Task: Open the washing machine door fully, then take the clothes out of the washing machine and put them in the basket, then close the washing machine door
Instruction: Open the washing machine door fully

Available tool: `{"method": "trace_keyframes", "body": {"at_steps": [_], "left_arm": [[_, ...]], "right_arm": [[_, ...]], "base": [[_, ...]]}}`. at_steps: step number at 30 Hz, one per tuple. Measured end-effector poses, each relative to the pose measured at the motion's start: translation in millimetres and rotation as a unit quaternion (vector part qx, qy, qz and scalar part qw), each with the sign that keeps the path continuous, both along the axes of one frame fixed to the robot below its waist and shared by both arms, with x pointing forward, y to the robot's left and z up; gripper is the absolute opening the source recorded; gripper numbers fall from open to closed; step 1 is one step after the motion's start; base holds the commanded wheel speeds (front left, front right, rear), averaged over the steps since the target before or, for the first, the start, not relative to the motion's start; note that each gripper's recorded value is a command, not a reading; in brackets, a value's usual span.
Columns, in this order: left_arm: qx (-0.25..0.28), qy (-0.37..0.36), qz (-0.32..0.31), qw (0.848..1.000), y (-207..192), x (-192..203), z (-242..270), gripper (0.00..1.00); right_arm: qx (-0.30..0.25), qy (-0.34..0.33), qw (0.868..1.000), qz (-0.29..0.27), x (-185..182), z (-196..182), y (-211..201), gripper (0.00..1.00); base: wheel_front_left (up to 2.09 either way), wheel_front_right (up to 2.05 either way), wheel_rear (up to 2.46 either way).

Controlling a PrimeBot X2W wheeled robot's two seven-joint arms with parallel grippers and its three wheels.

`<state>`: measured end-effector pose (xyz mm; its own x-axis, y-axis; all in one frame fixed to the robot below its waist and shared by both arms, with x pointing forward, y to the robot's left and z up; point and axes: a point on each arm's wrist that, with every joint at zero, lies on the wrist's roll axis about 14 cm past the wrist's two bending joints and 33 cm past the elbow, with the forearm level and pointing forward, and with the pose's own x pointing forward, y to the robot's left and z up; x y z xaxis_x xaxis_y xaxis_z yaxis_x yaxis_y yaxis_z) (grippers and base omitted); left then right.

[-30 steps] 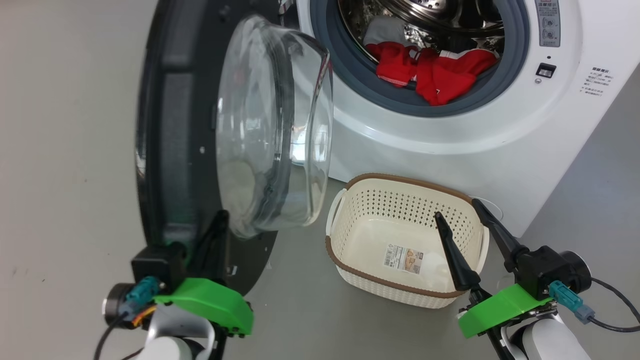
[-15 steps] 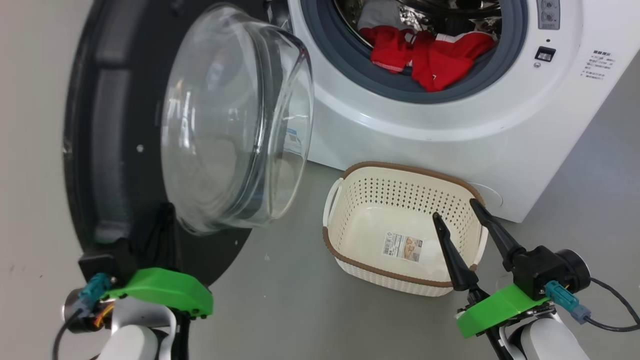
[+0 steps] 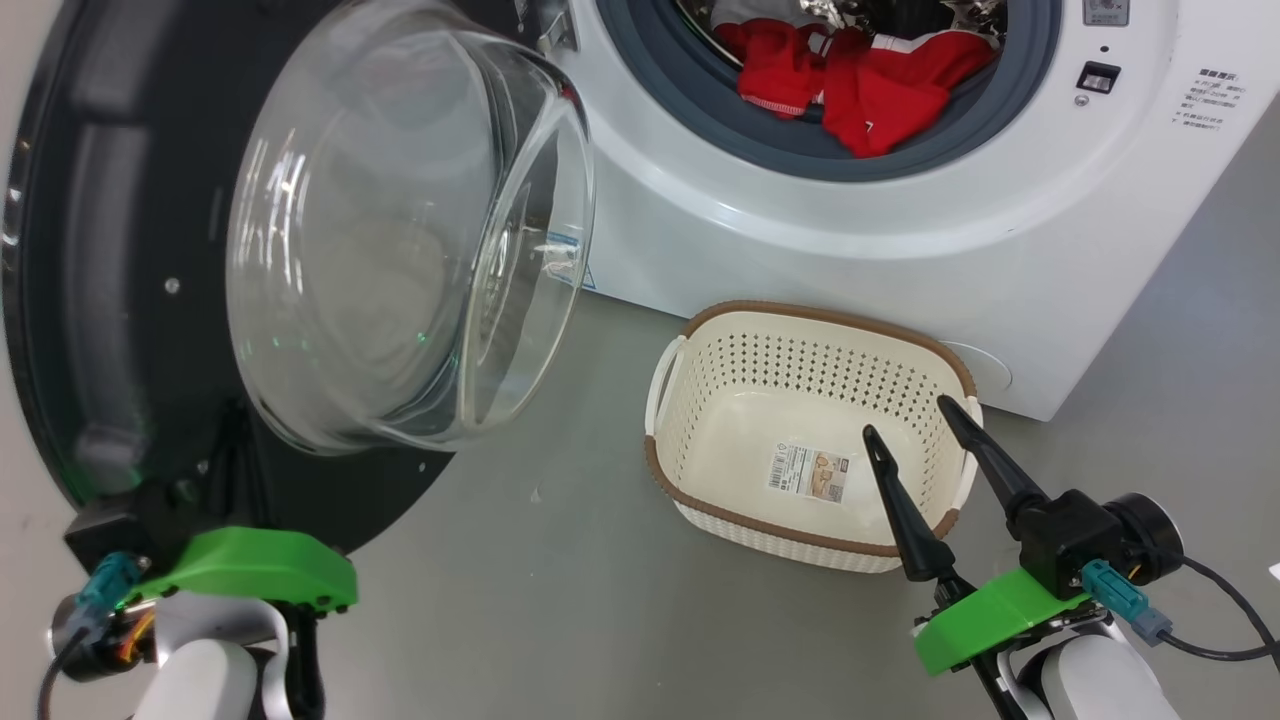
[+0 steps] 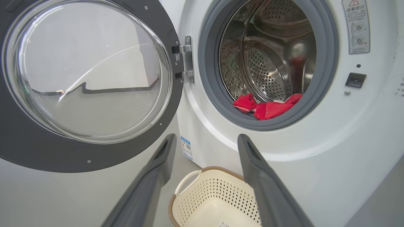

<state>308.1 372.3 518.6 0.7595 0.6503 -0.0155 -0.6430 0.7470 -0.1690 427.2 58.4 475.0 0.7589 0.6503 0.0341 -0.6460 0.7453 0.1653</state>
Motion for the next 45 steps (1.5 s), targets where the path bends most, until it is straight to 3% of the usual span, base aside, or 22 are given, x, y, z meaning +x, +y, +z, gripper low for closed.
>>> {"method": "trace_keyframes", "body": {"at_steps": [23, 45], "left_arm": [[0.012, 0.0, 0.079, 0.997, 51, -22, 5, 0.0], [0.018, 0.017, 0.1, 0.995, 87, -15, 4, 0.0]], "right_arm": [[-0.015, 0.004, 1.0, 0.018, 0, -2, 11, 1.0], [-0.032, 0.011, 0.999, 0.021, 3, -12, 9, 1.0]], "base": [[0.0, 0.0, 0.0], [0.0, 0.0, 0.0]]}}
